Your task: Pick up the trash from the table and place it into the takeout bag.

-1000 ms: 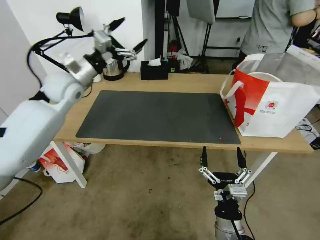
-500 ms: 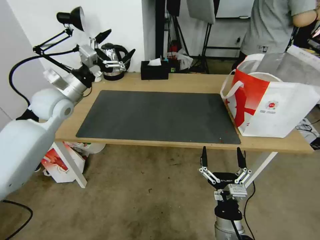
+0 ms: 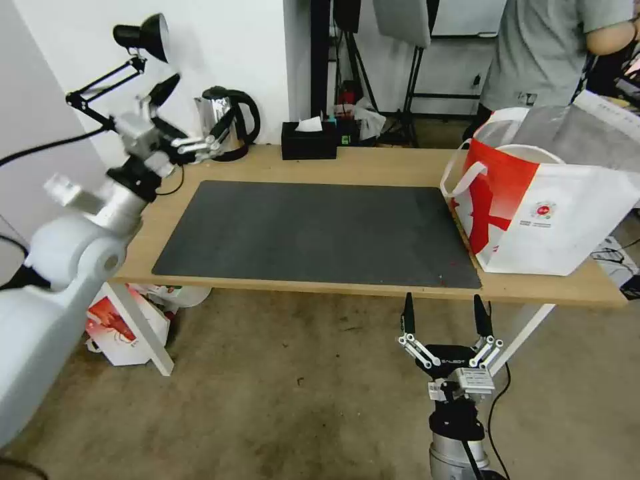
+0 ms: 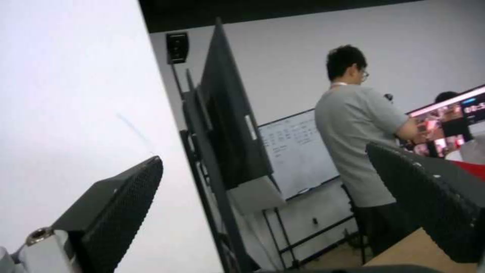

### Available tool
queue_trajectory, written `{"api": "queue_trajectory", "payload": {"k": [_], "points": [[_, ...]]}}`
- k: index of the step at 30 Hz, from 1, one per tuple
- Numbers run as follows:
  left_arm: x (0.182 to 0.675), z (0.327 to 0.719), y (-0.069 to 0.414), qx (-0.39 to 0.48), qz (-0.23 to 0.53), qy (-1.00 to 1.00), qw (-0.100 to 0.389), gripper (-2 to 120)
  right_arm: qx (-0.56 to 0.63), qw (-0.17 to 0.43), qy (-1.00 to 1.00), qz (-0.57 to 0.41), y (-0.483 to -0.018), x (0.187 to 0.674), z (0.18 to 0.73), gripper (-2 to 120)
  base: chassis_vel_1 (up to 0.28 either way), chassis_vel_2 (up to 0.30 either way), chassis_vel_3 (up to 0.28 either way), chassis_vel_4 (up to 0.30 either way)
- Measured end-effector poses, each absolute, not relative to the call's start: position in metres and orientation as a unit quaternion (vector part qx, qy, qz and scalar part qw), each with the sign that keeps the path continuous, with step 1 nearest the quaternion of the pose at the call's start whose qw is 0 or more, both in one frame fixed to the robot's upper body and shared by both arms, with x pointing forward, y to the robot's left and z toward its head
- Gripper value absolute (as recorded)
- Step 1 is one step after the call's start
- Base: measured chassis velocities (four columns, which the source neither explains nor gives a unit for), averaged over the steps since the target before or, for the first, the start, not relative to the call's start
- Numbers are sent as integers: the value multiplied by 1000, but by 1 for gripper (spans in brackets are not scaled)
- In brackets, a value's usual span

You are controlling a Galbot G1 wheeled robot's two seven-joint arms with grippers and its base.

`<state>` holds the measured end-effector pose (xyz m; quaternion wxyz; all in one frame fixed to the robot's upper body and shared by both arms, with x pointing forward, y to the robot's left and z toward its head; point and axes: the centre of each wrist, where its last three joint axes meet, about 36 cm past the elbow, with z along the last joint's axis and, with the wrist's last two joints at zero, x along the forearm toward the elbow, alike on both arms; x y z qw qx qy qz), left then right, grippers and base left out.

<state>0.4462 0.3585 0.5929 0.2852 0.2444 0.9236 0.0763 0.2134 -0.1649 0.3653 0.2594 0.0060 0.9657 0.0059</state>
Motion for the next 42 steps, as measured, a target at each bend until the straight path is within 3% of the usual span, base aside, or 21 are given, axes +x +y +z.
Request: {"api": "queue_trajectory", "payload": {"k": [17,35,42], "points": [[371,571,360,198,48,936,287,100,6,259,966,6,-165,213,365,100,0,0,0,0],[328,558,348,163,23,943,291,100,6,259,966,6,-165,213,365,100,0,0,0,0],[303,534,343,134,5,951,279,100,6,259,966,6,-165,213,365,100,0,0,0,0]]}}
